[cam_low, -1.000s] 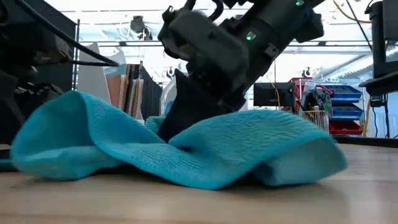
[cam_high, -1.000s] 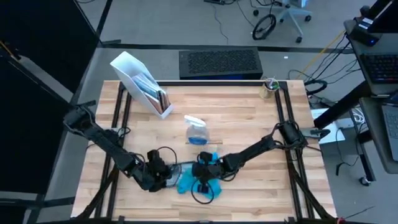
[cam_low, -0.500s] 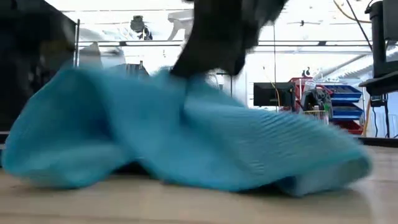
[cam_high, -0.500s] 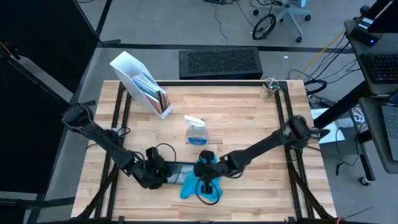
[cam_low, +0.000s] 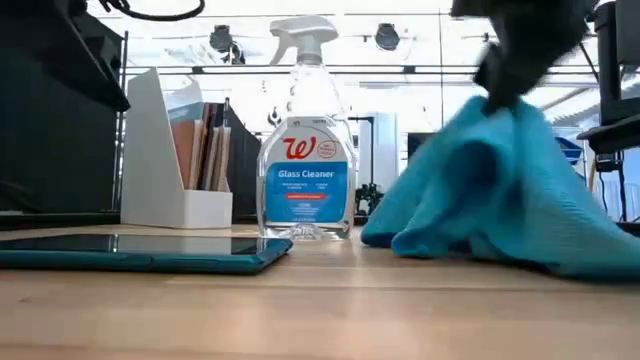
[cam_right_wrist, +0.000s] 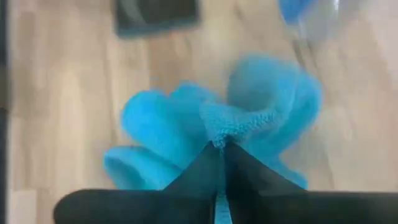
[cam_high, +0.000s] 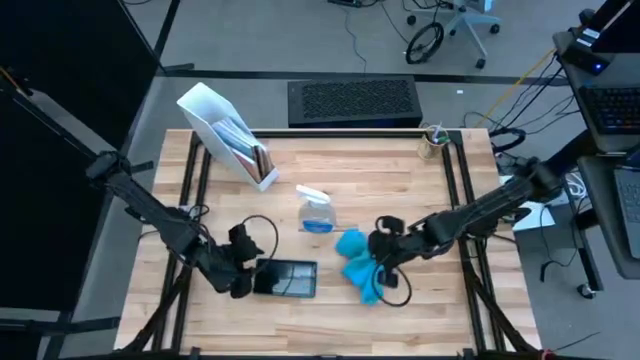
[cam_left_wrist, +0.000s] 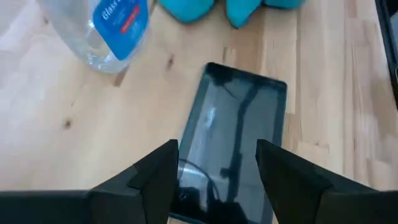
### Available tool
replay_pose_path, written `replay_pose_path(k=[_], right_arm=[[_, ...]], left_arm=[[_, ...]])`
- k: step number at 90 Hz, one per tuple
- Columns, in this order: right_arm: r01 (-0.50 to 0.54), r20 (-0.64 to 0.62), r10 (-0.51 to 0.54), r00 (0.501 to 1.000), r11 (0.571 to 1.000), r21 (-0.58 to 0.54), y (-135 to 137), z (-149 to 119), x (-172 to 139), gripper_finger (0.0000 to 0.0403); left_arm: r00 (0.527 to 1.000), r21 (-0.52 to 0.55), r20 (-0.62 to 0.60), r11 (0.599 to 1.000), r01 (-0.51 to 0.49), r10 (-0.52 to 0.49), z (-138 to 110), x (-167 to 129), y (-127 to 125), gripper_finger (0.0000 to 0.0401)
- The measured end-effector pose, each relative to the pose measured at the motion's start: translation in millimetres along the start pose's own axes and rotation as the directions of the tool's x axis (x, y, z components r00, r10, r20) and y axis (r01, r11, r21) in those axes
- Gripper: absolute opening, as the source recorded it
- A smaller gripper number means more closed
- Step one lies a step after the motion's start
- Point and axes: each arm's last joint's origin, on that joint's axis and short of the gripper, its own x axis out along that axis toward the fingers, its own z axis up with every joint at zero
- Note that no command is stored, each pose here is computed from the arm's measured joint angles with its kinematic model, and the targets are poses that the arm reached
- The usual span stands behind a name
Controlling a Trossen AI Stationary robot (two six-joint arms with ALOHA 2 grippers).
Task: Apply microfiber cloth
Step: Wipe the screen of the blue tablet with the blue microfiber cloth, then return to Home Position
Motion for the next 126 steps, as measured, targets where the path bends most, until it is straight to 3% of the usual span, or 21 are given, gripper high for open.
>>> replay_pose_path(k=[11,27,34,43,53,59,66,75,83,99,109,116,126], right_arm=[[0.019,-0.017,-0.018,1.000,1.000,0.022,-11,-18,2,0.0058],[-0.008,0.012,0.008,1.000,1.000,-0.028,-19,-13,-22,0.0159],[-0.027,0.098,0.034,0.995,0.997,-0.073,-21,-4,-43,0.0196],[0.049,0.254,-0.013,0.967,0.989,-0.137,-30,6,-62,0.0234],[0.124,0.334,-0.039,0.942,0.964,-0.237,-47,14,-75,0.0254],[0.146,0.418,-0.045,0.908,0.966,-0.213,-61,21,-82,0.0252],[0.099,0.511,0.031,0.859,0.969,-0.225,-78,23,-81,0.0233],[-0.019,0.601,0.174,0.780,0.967,-0.255,-97,17,-74,0.0189],[-0.048,0.652,0.205,0.730,0.967,-0.251,-114,2,-62,0.0133],[-0.010,0.695,0.139,0.706,0.982,-0.187,-136,-35,-40,0.0014],[0.007,0.656,0.057,0.753,0.996,-0.094,-143,-55,-25,0.0021],[-0.028,0.672,0.058,0.738,0.998,-0.056,-144,-59,-23,0.0033],[-0.018,0.656,0.056,0.753,0.998,-0.064,-146,-65,-17,0.0044]], left_arm=[[1.000,-0.015,0.010,1.000,-0.011,0.011,4,1,4,0.0203],[0.999,-0.027,0.018,0.999,-0.045,0.045,11,6,12,0.0203],[0.998,-0.020,0.020,0.998,-0.058,0.058,15,8,18,0.0203],[0.999,-0.036,0.002,0.998,-0.052,0.052,23,12,28,0.0203],[0.997,0.013,0.036,0.998,-0.061,0.061,32,15,36,0.0199],[0.996,0.069,0.075,0.997,-0.047,0.042,40,14,41,0.0180],[0.997,0.125,0.080,0.992,0.003,-0.013,48,14,50,0.0135],[0.994,0.181,0.090,0.983,0.041,-0.058,55,12,64,0.0062],[0.992,0.228,0.110,0.973,0.041,-0.068,57,7,78,0.0013],[0.967,0.216,0.217,0.973,0.083,-0.131,47,1,102,0.0012],[0.982,0.092,0.191,0.996,-0.012,-0.005,33,-2,112,0.0013],[0.981,0.007,0.192,0.999,-0.036,0.034,32,-2,113,0.0013],[0.979,0.068,0.202,0.996,-0.049,0.034,33,-2,112,0.0013]])
